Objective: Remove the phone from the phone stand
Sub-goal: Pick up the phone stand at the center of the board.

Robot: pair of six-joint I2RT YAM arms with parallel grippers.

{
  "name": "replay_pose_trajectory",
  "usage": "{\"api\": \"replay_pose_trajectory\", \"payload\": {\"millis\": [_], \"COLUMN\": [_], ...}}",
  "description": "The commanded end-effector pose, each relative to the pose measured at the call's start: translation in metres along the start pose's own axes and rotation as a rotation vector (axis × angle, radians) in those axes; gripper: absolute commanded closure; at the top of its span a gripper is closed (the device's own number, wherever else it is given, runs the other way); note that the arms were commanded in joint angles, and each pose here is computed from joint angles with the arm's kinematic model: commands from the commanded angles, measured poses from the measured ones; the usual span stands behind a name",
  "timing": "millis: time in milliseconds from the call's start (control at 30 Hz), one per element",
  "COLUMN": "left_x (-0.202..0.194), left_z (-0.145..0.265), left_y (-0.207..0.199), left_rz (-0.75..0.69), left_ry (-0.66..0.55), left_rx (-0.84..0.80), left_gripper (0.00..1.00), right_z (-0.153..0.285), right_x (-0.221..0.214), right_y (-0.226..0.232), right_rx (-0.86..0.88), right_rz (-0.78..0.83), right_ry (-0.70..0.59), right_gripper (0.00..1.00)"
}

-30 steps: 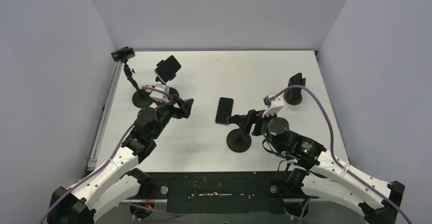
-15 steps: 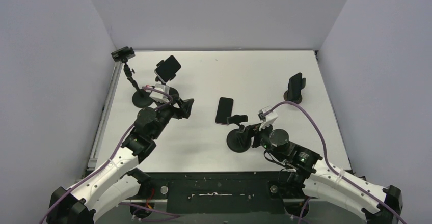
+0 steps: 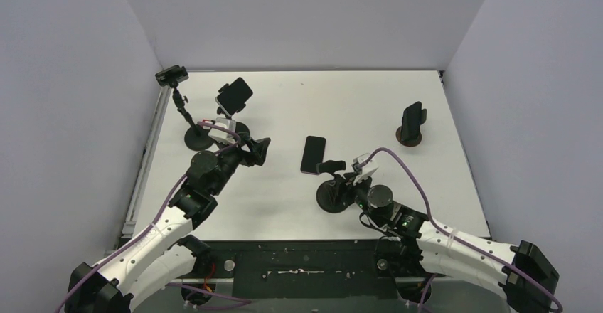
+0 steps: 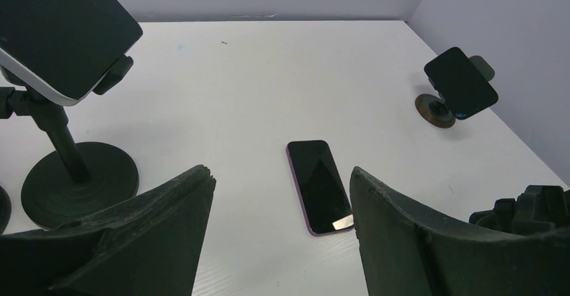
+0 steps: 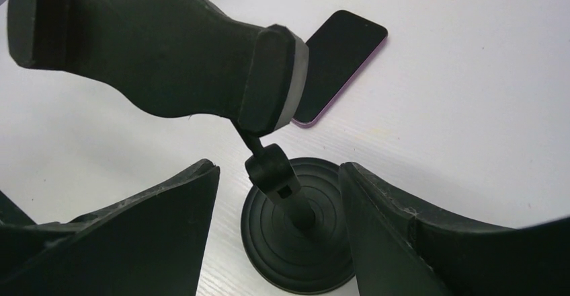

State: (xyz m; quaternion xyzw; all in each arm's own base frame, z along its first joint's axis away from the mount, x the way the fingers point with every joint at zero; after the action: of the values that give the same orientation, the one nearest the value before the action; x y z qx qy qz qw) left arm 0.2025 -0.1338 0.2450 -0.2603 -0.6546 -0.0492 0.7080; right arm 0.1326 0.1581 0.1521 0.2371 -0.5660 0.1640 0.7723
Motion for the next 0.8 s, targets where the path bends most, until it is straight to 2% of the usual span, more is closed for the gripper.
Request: {"api": "replay_pose_trajectory", "payload": {"millis": [0,200,433,633,767], "left_x": [0.014,0.015,0.014,0.014,0.014], "left_z": [0.001,0.001,0.003,0.003,0.003], "left_y": [-0.007,-0.008,-0.009,-0.01,-0.011], "left_rz": [-0.003,-0.003,-0.004,-0.006,-0.007], "left_ry": [-0.077,-0.078,-0.079,-0.08,-0.077], "left_rx": [-0.044,-0.047,-0.05,-0.053,-0.057], "left_gripper": [0.29,0.29,0.29,0.29,0.29], "right_z": [-0.007,-0.013,-0.018,-0.02,-0.016], "right_x": [0.017,0.009,0.006,0.003,0.016], "right_y": [0.002,0.0,-0.002,-0.005,-0.003], "right_rx": [-0.023,-0.043,-0.066,-0.096,-0.086], "right_rz": [-0.026,-0.01,-0.005,0.023,0.04], "right_ry": [-0.149,-0.135,-0.153,-0.152,-0.171], "right_gripper": [0.35,0.4,0.52,0.76,0.9]}}
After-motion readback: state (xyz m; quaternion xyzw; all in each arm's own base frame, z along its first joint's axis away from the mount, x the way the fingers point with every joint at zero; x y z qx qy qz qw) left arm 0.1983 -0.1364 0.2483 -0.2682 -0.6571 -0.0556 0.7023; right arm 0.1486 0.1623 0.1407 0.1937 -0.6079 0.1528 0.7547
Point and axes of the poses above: each gripper's point midway between its finger pads, its own z axis back along the fingers, its own y axis along the line the jaws close on, x = y × z, the point moved 10 cm from there along z, back along the fingers
